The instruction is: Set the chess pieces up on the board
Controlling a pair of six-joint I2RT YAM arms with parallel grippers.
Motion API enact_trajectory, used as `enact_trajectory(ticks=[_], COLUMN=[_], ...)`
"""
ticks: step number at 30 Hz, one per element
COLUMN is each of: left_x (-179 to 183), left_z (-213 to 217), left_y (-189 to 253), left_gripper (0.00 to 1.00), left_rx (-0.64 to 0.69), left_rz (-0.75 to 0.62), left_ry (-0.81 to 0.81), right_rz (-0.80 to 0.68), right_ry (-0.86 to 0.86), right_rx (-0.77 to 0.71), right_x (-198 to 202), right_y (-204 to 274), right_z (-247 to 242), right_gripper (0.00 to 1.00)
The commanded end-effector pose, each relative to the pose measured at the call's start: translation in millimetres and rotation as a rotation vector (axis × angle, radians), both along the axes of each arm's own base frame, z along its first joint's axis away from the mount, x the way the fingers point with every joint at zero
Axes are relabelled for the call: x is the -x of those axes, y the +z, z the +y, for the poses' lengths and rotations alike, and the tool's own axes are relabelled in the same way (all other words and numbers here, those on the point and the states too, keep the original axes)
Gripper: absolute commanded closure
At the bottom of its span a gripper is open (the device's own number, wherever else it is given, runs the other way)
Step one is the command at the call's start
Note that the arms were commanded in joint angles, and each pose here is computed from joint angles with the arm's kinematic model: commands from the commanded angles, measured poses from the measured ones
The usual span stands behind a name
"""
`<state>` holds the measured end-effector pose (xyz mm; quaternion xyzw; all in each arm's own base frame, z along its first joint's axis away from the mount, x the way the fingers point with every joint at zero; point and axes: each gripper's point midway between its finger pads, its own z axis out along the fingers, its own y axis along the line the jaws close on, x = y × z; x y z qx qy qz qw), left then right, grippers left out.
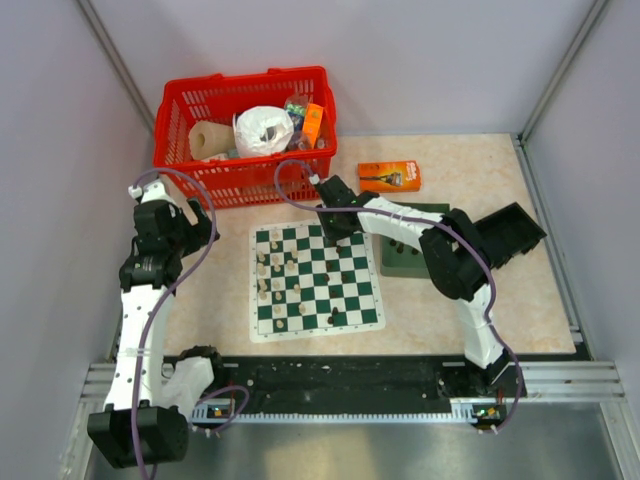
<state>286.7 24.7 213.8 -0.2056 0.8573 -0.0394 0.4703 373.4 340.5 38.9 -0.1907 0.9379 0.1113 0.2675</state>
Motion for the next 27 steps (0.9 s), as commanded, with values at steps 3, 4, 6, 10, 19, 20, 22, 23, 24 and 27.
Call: enact_trajectory(ticks=[3,4,6,10,19,20,22,23,24,27], left_x=[-4.5,-4.6,-4.4,-4.4,-5.1,-5.1,-5.1,-4.8,-4.9,-4.8], left_z=[0.4,0.4,0.1,0.1,-0.1,0.2,-0.4,-0.4,-0.4,-0.4], left_y=[10.0,10.7,10.4,10.4,10.6,10.6,10.6,10.3,11.0,11.4], left_gripper=[0.01,0.01,0.01,0.01,0.01,0.01,0.01,0.01,0.01,0.01], left_rx=[0.000,0.000,0.000,0.000,0.001,0.000,0.002,0.002,0.002,0.002], left_rz=[-0.052,-0.053,-0.052,-0.052,-0.053,-0.053,-0.053,-0.053,-0.055,-0.056], left_ry=[0.003,0.003,0.002,0.002,0.001,0.002,0.000,0.000,0.000,0.000], right_rz=[-0.018,-0.021,-0.023,-0.029,-0.094,-0.103,-0.125,-0.134,-0.142,-0.151], right_ry=[-0.001,0.000,-0.003,-0.002,-0.051,-0.058,-0.073,-0.086,-0.092,-0.127], right_rx=[-0.010,-0.011,-0.007,-0.003,0.015,0.016,0.019,0.022,0.022,0.025], right_x=[1.0,1.0,0.1,0.0,-13.8,-16.5,-21.8,-25.6,-28.8,-38.8], right_y=[11.4,12.3,12.6,13.5,28.7,30.7,36.5,38.2,40.1,41.3], right_z=[2.6,3.3,1.9,2.5,-4.1,-4.8,-5.3,-7.5,-8.4,-15.4], right_gripper=[0.71,0.71,0.72,0.78,0.85,0.85,0.86,0.86,0.86,0.86])
